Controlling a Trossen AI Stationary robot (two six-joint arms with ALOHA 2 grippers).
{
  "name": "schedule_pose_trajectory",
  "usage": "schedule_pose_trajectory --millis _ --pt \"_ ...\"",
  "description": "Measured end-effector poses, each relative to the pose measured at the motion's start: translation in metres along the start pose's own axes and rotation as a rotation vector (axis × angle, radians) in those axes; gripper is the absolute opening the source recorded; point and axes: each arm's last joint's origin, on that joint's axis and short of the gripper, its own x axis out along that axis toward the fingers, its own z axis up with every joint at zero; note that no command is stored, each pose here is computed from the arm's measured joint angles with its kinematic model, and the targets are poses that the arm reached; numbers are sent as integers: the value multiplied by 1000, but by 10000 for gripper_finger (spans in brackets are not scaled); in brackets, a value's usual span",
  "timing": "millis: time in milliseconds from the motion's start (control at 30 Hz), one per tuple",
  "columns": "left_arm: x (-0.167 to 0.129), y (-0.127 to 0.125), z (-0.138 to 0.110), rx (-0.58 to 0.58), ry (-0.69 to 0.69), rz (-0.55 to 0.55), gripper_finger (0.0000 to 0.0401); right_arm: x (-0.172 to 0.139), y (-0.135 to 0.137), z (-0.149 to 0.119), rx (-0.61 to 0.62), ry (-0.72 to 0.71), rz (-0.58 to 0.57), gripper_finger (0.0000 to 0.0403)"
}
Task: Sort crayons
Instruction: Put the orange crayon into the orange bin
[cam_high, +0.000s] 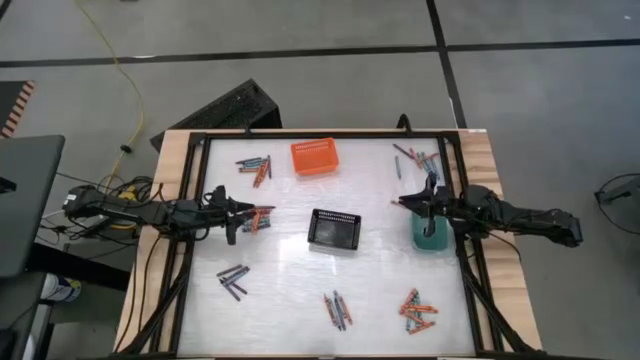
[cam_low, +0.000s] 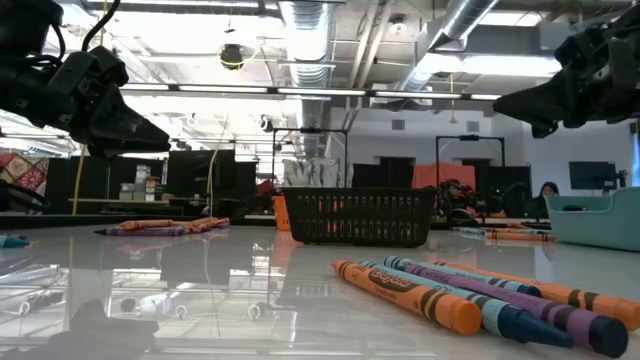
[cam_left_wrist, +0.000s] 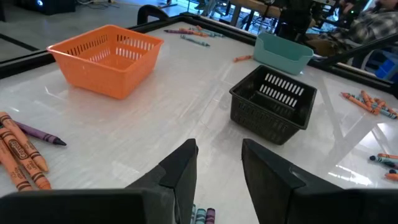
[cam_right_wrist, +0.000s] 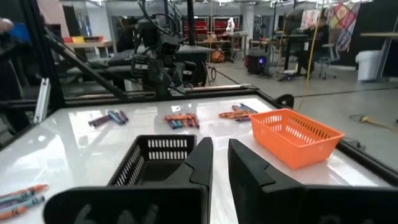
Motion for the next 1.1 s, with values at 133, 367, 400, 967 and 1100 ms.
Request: schedule_pose_trajectory --millis 133,367,400,967,1100 --pt "0 0 0 0 0 0 116 0 0 0 -1 0 0 56" --pt "0 0 0 0 0 0 116 0 0 0 -52 0 1 56" --pt "0 0 0 0 0 0 116 0 0 0 -52 -1 1 56" --pt "0 0 0 0 0 0 116 -5 -1 31 237 -343 -22 56" --pt "0 0 0 0 0 0 116 -8 -2 44 184 -471 -53 56"
